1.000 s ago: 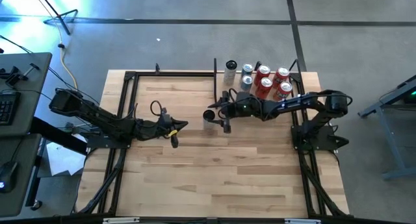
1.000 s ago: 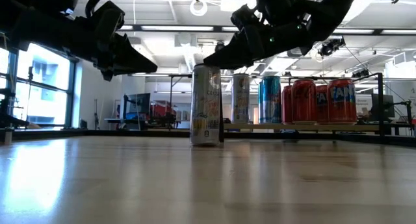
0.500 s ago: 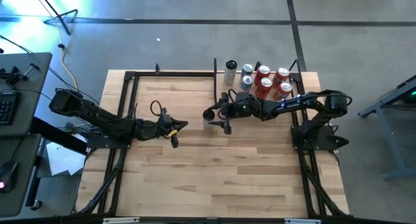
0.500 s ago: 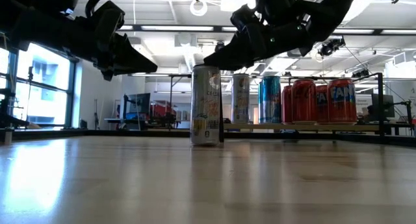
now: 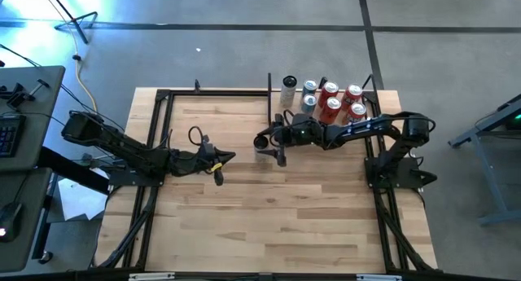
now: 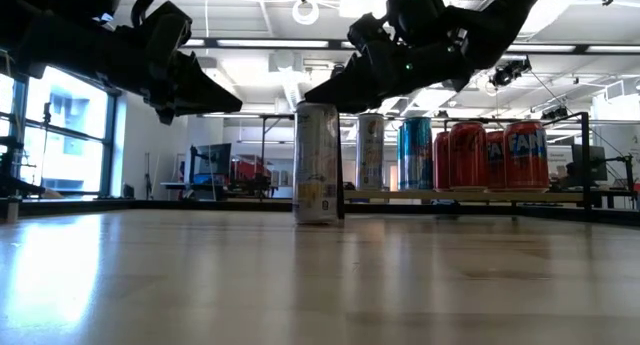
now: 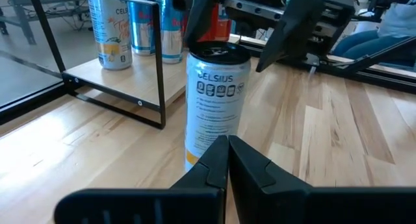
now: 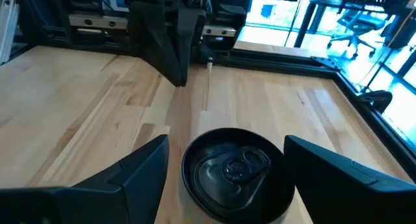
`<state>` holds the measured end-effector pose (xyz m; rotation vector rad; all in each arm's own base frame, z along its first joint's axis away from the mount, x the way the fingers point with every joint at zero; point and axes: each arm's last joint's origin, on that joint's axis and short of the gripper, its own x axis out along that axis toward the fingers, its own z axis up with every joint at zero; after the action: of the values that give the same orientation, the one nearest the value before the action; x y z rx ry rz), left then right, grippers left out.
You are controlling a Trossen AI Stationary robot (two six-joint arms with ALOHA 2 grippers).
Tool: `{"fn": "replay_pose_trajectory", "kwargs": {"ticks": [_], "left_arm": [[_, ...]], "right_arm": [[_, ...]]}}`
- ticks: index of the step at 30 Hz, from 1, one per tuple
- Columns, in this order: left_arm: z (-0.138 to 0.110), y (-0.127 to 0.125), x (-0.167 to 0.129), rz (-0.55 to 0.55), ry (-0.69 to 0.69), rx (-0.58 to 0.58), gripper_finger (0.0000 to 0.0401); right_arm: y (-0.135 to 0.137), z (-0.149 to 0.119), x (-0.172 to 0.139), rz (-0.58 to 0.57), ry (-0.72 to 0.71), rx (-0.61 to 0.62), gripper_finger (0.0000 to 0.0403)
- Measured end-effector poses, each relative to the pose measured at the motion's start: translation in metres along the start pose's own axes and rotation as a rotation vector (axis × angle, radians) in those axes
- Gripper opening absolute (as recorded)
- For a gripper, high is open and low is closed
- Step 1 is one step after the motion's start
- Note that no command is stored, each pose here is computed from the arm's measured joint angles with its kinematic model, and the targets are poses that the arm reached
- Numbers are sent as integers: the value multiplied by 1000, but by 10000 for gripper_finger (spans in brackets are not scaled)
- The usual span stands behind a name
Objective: Place canned beverage on shelf
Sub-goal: Put the white soda can on the shelf and align it with the other white soda can
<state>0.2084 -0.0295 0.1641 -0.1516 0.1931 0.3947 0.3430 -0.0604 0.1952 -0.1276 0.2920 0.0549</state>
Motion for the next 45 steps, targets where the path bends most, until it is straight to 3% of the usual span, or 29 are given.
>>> {"fn": "replay_pose_trajectory", "kwargs": {"ticks": [7,17,21,26,31,39,45], "left_arm": [[0,-1,0,-21,7,1,3],[-1,-1,0,-23,10,3,3],[-1,-1,0,-23,11,-2,3],[-5,2,6,-24,40,-80,3],[-16,-1,22,-45,80,-85,1],[-18,-1,72,32,85,-45,0],[-19,8,80,75,87,-74,0]], "right_arm": [[13,10,-8,28,25,12,289],[14,27,-43,-80,153,-95,283],[13,23,-48,-136,230,-92,237],[13,12,-38,-147,274,-90,122],[11,-1,-25,-193,300,-94,13],[15,-8,-19,-159,322,-15,22],[27,-8,-19,-122,342,-22,2]]}}
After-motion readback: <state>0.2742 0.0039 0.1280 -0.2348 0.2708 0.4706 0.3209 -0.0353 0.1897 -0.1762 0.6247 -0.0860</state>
